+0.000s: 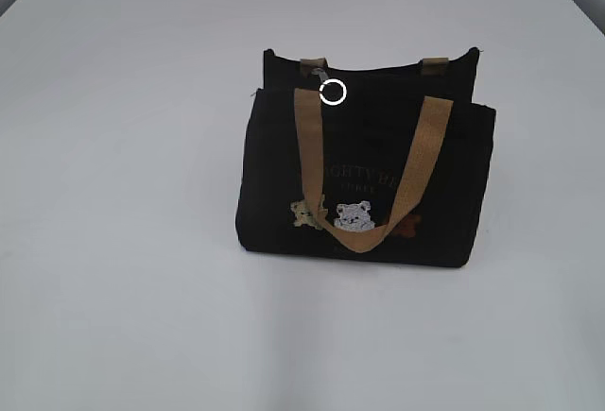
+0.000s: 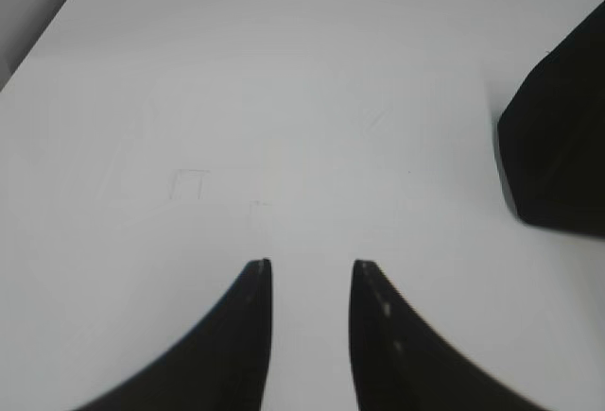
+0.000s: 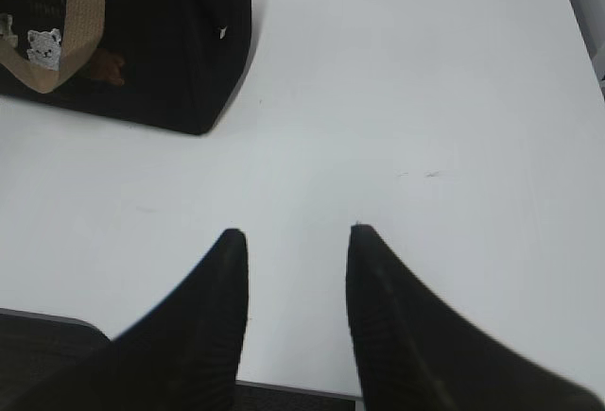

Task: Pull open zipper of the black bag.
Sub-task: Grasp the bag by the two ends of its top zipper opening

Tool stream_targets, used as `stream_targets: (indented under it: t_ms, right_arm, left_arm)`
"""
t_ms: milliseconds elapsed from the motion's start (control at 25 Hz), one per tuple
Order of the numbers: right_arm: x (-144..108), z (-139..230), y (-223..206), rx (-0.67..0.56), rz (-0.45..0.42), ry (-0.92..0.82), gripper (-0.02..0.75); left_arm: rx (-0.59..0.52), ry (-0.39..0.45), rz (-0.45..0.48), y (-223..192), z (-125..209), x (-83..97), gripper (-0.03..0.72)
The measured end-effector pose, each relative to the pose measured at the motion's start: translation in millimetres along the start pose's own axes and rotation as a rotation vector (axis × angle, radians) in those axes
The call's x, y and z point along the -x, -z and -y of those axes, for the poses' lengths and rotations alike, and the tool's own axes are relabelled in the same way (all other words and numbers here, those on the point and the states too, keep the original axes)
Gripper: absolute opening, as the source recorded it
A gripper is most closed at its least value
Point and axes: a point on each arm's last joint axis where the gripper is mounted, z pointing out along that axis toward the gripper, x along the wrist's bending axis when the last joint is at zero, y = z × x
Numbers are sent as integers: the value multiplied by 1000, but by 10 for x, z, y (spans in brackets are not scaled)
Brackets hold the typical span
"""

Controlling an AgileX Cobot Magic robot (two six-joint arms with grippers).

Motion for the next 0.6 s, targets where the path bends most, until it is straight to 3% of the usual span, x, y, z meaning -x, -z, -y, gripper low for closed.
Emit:
stream_targets:
  t_ms: [600]
  right_arm:
    - [0, 0, 0, 0, 0, 0, 283]
  left_arm:
    - [0, 0, 0, 0, 0, 0, 217]
